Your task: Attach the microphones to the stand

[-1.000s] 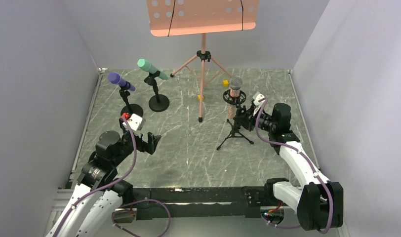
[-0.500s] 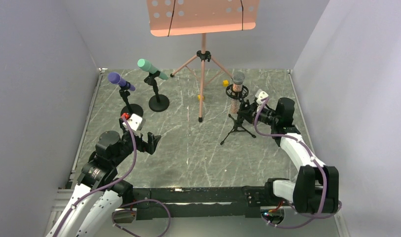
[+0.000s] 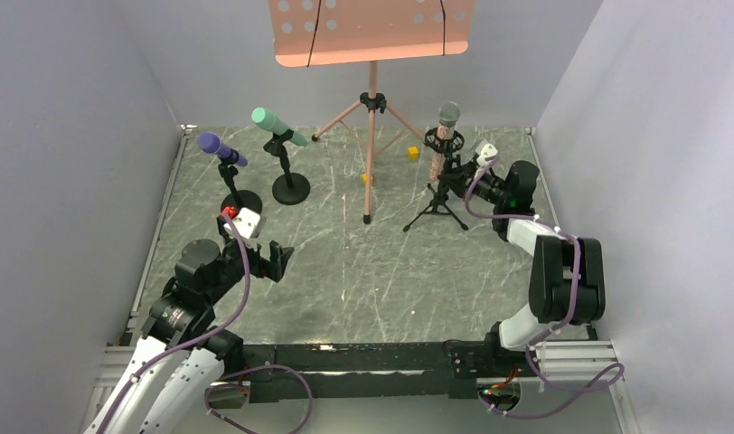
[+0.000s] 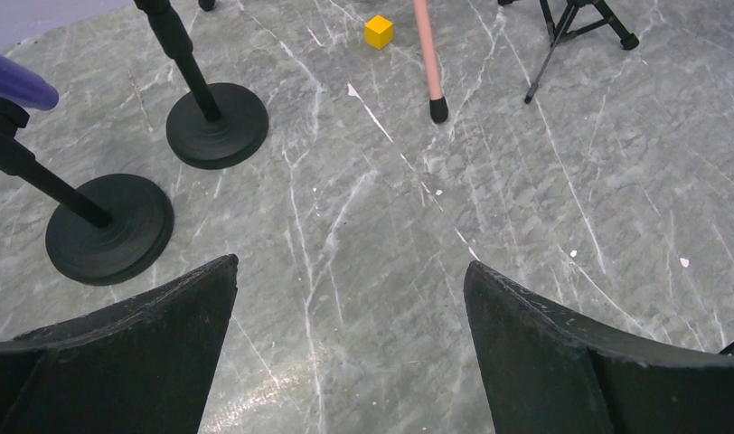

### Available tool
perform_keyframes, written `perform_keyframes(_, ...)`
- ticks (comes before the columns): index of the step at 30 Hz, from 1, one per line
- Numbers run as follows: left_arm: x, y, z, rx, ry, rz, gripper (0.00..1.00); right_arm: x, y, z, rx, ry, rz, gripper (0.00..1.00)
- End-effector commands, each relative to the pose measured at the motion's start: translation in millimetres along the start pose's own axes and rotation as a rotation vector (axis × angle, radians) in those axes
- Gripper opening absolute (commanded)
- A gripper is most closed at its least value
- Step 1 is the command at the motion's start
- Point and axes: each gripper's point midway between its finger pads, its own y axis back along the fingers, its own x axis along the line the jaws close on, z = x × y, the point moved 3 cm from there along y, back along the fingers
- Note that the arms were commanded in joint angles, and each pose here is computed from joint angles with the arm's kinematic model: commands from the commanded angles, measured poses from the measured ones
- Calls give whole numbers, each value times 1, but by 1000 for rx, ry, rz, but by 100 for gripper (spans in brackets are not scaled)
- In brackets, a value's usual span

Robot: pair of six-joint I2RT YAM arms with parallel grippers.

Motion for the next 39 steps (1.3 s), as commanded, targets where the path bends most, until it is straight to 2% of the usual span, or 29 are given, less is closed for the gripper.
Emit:
perform_keyframes(1,5,-3,3,-12,-6,29,99,-48,-9,44,-127,223,-91,3)
perform_keyframes(6,6,-4,2,-4,-5,35,99,-65,-14,31,-110,193,-96,4)
perform_keyframes(10,6,-4,3,-8,-6,36,99,-59,-11,26,-100,150,-73,10)
perform_keyframes(14,5,-5,3,-4,-5,28,99,-50,-6,32,-107,132,-51,24)
perform_keyframes(26,3,-2,5,-21,-7,15,99,-45,1,28,-75,53,-65,54)
perform_keyframes(31,2,0,8,-39,-8,10,99,-42,21,22,-9,25,-85,69)
perform_keyframes(37,-3,4,14,-72,8,-16,99,-28,66,18,124,6,-113,77)
perform_keyframes(39,-5,3,15,-71,14,-31,99,-23,85,23,187,-5,-173,84)
